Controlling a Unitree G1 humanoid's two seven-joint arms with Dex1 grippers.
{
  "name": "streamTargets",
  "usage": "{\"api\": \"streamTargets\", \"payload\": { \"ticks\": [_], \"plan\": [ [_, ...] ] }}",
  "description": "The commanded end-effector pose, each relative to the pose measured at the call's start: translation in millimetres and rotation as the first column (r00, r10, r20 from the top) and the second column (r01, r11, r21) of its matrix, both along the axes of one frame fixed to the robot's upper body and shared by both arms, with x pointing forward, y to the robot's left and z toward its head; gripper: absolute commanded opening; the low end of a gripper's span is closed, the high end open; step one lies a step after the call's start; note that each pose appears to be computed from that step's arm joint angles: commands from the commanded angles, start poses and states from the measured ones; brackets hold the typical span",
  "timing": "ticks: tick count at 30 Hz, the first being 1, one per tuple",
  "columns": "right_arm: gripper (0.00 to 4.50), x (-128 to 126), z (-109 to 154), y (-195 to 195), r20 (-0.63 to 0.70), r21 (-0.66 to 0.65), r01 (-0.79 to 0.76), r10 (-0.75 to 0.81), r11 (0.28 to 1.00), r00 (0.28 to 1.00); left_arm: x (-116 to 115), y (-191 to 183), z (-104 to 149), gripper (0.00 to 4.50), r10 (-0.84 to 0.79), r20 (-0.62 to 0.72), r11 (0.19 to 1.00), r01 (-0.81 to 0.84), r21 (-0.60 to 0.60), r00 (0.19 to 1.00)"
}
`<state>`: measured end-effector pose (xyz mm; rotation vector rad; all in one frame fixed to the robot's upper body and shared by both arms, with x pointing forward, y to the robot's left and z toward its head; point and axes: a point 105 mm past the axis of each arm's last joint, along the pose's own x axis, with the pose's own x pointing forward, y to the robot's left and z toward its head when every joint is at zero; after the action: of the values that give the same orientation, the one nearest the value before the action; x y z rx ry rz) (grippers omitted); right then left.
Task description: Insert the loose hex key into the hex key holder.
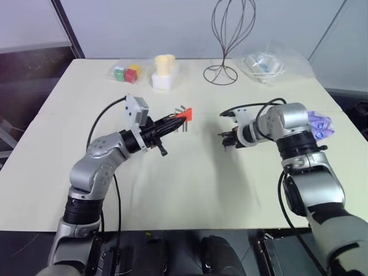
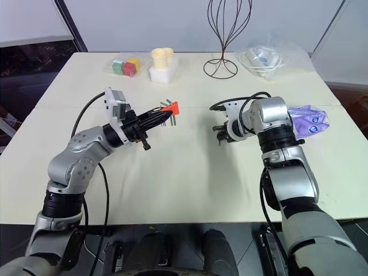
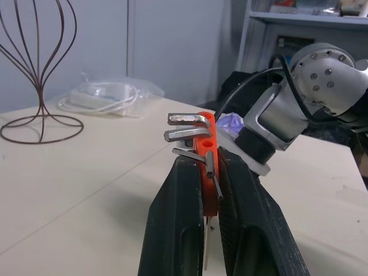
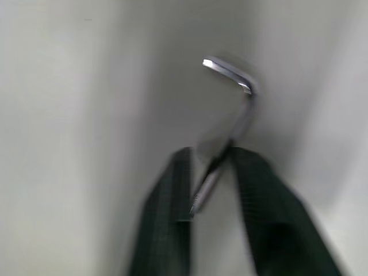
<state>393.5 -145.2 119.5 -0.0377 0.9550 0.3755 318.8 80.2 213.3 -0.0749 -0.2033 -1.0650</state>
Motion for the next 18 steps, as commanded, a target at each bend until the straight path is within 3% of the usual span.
{"api": "streamTargets", "payload": {
  "ticks": [1,4,5,15,18],
  "plan": [
    [2.73,-4,-15,-3,-0.05,-0.036,0.002,-0.004,0.999,0.999,-5,0,10,0.0,0.001,0.054,1.0,-0.001,-0.01,0.999],
    [4.21,-3,-15,-2,-0.051,-0.036,0.01,-0.012,0.999,0.999,-5,1,10,0.0,0.005,0.053,1.0,-0.005,-0.011,0.999],
    [4.47,-2,-16,-3,-0.049,-0.043,0.013,-0.015,0.999,0.999,-5,1,10,0.0,0.006,0.052,1.0,-0.005,-0.011,0.999],
    [4.47,6,-30,-12,-0.018,-0.12,0.013,-0.015,0.993,1.0,-5,1,9,0.0,0.012,0.051,1.0,-0.012,-0.007,0.999],
    [3.58,3,-35,-9,-0.032,-0.126,-0.002,-0.002,0.992,0.999,-5,2,9,0.0,0.018,0.053,1.0,-0.018,-0.006,0.998]
  ]
}}
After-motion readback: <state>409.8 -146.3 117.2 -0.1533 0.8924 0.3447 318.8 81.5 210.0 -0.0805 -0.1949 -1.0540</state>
